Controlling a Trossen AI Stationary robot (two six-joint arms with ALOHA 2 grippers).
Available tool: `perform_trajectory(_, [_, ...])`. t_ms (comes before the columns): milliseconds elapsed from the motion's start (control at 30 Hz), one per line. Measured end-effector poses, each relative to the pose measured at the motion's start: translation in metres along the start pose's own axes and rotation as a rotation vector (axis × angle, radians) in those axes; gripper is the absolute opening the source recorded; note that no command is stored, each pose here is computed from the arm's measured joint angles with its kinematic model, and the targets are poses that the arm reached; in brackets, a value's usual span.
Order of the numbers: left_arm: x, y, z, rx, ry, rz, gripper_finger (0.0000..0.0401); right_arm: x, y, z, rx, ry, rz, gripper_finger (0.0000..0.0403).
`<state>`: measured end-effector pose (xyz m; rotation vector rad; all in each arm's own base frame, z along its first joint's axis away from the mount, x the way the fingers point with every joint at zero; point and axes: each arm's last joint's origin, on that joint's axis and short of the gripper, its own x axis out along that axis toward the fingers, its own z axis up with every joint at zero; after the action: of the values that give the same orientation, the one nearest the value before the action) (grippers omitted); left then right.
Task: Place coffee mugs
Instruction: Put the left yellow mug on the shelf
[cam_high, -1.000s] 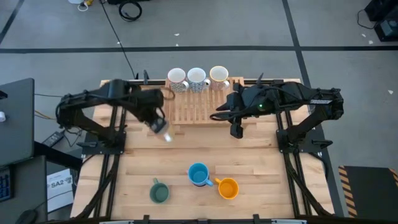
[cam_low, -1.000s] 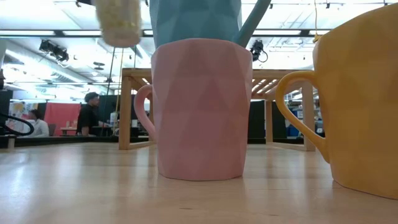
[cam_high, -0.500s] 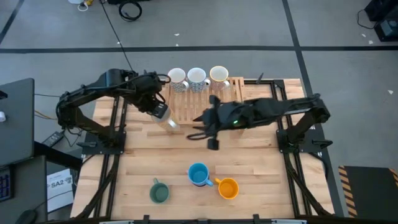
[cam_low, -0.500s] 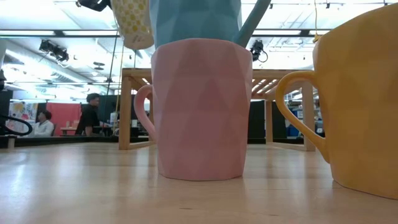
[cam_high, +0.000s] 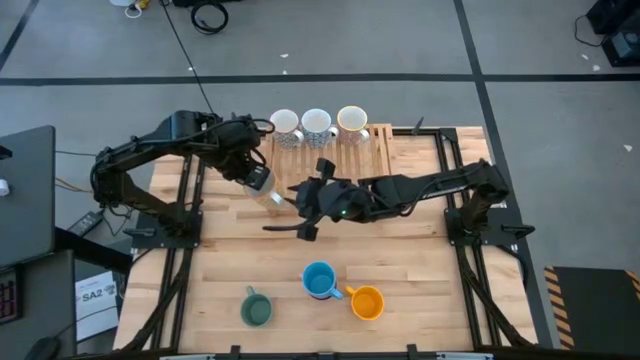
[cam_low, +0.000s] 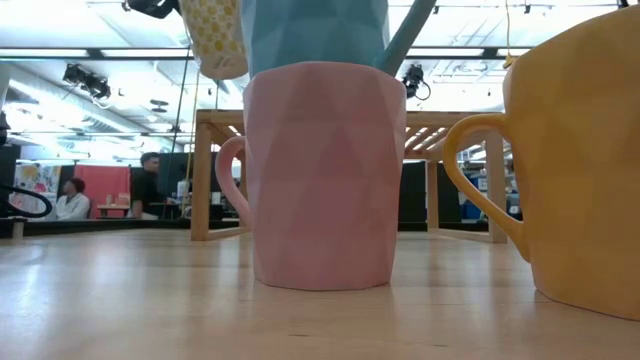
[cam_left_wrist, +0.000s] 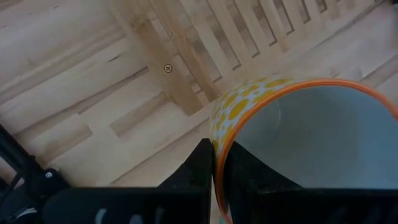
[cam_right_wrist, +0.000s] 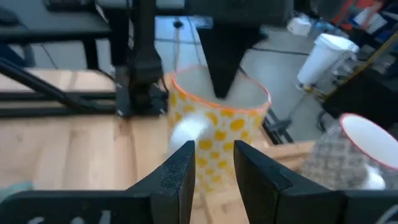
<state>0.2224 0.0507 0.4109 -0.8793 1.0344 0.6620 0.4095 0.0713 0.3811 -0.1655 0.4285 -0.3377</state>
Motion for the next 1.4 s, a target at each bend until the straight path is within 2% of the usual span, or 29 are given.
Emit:
perform_trajectory(367, [0.0001,-0.0011,0.0010,0.000,-0.010,-0.010,0.0027,0.0050,0.0030,-0.0001,0.021,-0.017,-0.005,0.0117])
perform_trajectory(633, [0.0001,-0.0014,0.0013,0.000,-0.013,-0.013,0.0027,0.0049,0.0058,-0.0004,0.018,-0.014,0.097,0.0117])
perform_trajectory(1033, [0.0001,-0.0015,0.0014,0.000,-0.014,-0.014,0.0027,0.0055,0.0052,-0.0008,-0.001,-0.010,0.106,0.0117])
perform_trajectory(1167, [0.0001,-0.0015,0.0014,0.000,-0.014,-0.014,0.0027,0.0065,0.0034,-0.0008,0.000,-0.009,0.101,0.0133])
perform_trajectory(1400, [0.0001,-0.0015,0.0014,0.000,-0.014,-0.014,0.0027,0.0100,-0.0028,-0.0010,0.065,-0.003,0.086,0.0188])
